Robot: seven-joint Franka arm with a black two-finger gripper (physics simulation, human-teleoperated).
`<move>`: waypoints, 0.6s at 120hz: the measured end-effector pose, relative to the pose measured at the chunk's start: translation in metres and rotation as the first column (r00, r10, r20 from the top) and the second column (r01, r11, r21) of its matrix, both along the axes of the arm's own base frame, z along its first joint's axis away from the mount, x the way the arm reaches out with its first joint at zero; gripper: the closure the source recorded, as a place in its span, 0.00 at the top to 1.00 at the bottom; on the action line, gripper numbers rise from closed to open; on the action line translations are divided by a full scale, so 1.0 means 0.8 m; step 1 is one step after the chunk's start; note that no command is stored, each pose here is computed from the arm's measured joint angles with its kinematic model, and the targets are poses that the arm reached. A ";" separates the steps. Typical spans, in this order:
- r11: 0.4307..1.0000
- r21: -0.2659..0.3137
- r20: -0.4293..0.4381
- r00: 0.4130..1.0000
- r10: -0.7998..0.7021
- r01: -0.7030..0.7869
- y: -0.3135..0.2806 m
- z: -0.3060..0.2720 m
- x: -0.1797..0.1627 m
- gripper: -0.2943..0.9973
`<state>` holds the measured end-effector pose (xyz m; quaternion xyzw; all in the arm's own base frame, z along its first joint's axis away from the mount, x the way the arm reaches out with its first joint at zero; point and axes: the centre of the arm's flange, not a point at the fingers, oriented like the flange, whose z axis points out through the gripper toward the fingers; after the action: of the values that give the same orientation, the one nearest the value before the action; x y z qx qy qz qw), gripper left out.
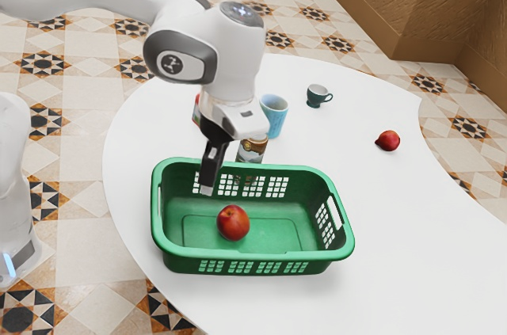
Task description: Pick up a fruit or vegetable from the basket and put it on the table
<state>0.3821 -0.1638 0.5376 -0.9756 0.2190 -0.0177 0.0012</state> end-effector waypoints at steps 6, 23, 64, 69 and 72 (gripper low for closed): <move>1.000 0.002 -0.001 1.000 -0.005 0.005 -0.004 -0.005 0.000 0.77; 1.000 -0.004 -0.002 1.000 -0.004 0.004 -0.005 -0.013 0.003 0.77; 1.000 -0.022 -0.021 1.000 -0.015 0.014 -0.018 -0.045 0.024 0.77; 1.000 -0.024 -0.023 1.000 -0.020 0.020 -0.023 -0.050 0.027 0.77; 0.999 -0.025 -0.026 0.999 -0.023 0.022 -0.025 -0.054 0.029 0.77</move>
<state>0.4049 -0.1837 0.4947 -0.9731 0.2297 -0.0077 -0.0140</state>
